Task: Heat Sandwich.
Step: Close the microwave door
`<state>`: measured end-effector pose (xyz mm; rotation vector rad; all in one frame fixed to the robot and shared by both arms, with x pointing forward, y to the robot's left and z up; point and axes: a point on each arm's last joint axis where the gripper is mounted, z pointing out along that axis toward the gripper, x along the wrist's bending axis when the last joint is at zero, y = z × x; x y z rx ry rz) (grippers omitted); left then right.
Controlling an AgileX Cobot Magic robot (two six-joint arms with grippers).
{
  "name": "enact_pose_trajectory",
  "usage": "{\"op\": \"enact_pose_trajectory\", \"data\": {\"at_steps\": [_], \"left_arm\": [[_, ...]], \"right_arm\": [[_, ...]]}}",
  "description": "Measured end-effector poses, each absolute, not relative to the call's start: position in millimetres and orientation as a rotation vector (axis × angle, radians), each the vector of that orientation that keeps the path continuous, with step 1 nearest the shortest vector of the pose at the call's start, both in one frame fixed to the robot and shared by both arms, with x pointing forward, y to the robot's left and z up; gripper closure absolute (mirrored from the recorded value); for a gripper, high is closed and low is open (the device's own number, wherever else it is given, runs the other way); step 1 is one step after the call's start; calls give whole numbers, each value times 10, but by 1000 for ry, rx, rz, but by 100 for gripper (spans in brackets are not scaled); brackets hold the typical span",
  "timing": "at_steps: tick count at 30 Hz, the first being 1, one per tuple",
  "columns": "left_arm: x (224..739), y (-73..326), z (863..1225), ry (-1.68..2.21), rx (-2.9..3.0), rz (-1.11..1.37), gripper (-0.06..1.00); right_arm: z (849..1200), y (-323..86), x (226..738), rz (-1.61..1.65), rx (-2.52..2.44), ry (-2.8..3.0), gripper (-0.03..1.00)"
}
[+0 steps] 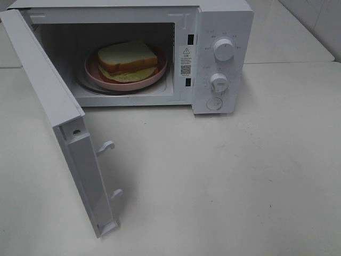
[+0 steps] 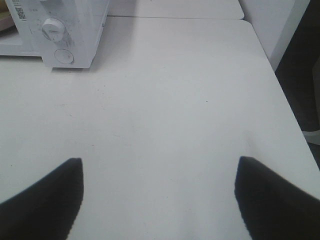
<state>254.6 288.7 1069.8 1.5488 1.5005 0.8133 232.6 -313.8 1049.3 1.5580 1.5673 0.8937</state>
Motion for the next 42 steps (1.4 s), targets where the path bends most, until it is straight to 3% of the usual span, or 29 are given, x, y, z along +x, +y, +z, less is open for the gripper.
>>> {"op": "enact_pose_trajectory", "data": {"at_steps": [1, 2, 5, 6, 7, 10, 11, 12, 13, 30, 42], "left_arm": [[2628, 2894, 10720, 1507, 1544, 814, 32], [2628, 2894, 10720, 1507, 1544, 814, 32], [2766, 2904, 10747, 1521, 1539, 812, 49], [2873, 2913, 10759, 1530, 1533, 812, 61], [2873, 2913, 10759, 1530, 1533, 812, 61], [3043, 2927, 10762, 1544, 1523, 814, 79], [3043, 2927, 10762, 1544, 1523, 814, 79], [3156, 2937, 10754, 1553, 1516, 816, 89], [3219, 2944, 10738, 1558, 1511, 820, 93], [3952, 3106, 10089, 1437, 1348, 1148, 94], [4344, 3011, 9727, 1348, 1433, 1058, 94]], "right_arm": [[10494, -3138, 2327, 895, 1557, 1567, 21], [10494, -3138, 2327, 895, 1557, 1567, 21], [10494, -3138, 2327, 895, 1557, 1567, 21], [10494, -3138, 2327, 895, 1557, 1567, 21], [10494, -3138, 2327, 895, 1557, 1567, 21], [10494, -3138, 2327, 895, 1557, 1567, 21], [10494, -3138, 2327, 895, 1557, 1567, 21], [10494, -3138, 2327, 895, 1557, 1567, 21], [10494, -3138, 2327, 895, 1557, 1567, 21], [10494, -3138, 2327, 895, 1557, 1567, 21], [10494, -3138, 2327, 895, 1557, 1567, 21]]}}
